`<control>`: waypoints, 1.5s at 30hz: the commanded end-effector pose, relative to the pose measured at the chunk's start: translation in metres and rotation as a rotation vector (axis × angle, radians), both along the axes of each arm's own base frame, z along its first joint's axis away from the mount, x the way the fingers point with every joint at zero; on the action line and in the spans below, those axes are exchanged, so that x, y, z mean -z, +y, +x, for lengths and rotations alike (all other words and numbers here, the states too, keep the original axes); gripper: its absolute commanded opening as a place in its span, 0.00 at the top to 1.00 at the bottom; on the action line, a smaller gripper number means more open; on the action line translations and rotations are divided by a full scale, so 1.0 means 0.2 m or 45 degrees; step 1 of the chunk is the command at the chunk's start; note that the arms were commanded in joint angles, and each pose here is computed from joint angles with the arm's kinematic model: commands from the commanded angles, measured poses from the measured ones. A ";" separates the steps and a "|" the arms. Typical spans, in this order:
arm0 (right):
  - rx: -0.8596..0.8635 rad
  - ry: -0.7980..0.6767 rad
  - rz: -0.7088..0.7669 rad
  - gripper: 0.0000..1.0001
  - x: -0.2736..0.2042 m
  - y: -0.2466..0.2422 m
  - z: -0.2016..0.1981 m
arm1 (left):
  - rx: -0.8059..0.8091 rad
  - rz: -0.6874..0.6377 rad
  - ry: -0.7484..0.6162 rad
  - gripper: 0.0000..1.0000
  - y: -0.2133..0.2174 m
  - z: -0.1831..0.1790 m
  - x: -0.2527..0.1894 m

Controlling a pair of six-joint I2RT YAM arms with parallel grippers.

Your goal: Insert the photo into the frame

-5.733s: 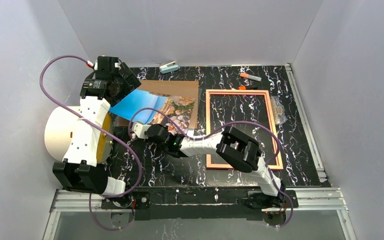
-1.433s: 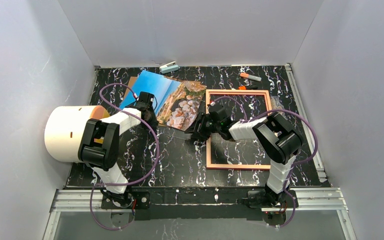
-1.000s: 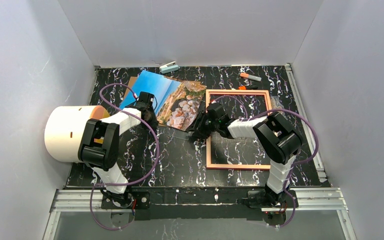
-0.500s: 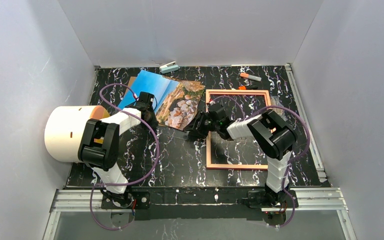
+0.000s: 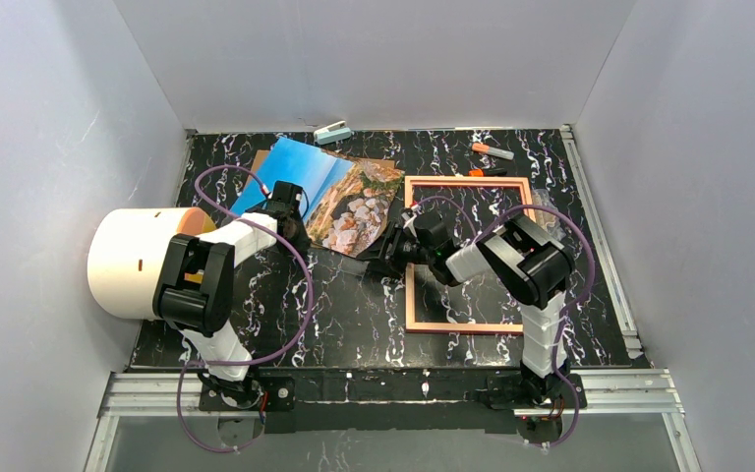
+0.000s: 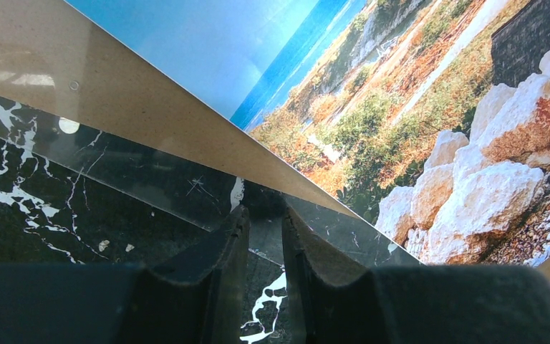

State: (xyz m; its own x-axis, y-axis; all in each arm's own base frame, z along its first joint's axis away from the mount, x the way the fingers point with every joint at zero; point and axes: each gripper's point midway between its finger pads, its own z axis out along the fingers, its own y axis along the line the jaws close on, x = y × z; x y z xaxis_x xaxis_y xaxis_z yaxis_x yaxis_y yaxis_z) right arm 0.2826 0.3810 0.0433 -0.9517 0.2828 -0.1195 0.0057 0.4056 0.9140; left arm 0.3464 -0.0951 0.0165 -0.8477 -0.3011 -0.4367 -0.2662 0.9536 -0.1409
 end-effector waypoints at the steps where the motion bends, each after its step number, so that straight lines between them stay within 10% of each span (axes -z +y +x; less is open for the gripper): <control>1: -0.006 -0.025 0.039 0.40 -0.02 0.04 0.00 | 0.009 0.037 0.286 0.78 0.03 -0.29 0.20; 27: -0.039 -0.032 0.173 0.99 -0.16 0.06 -0.04 | 0.006 0.023 0.019 0.67 0.00 -0.01 -0.36; 45: 0.055 0.106 -0.087 0.99 -0.70 0.03 0.08 | -0.197 -0.061 -0.235 0.03 0.09 -0.11 -0.96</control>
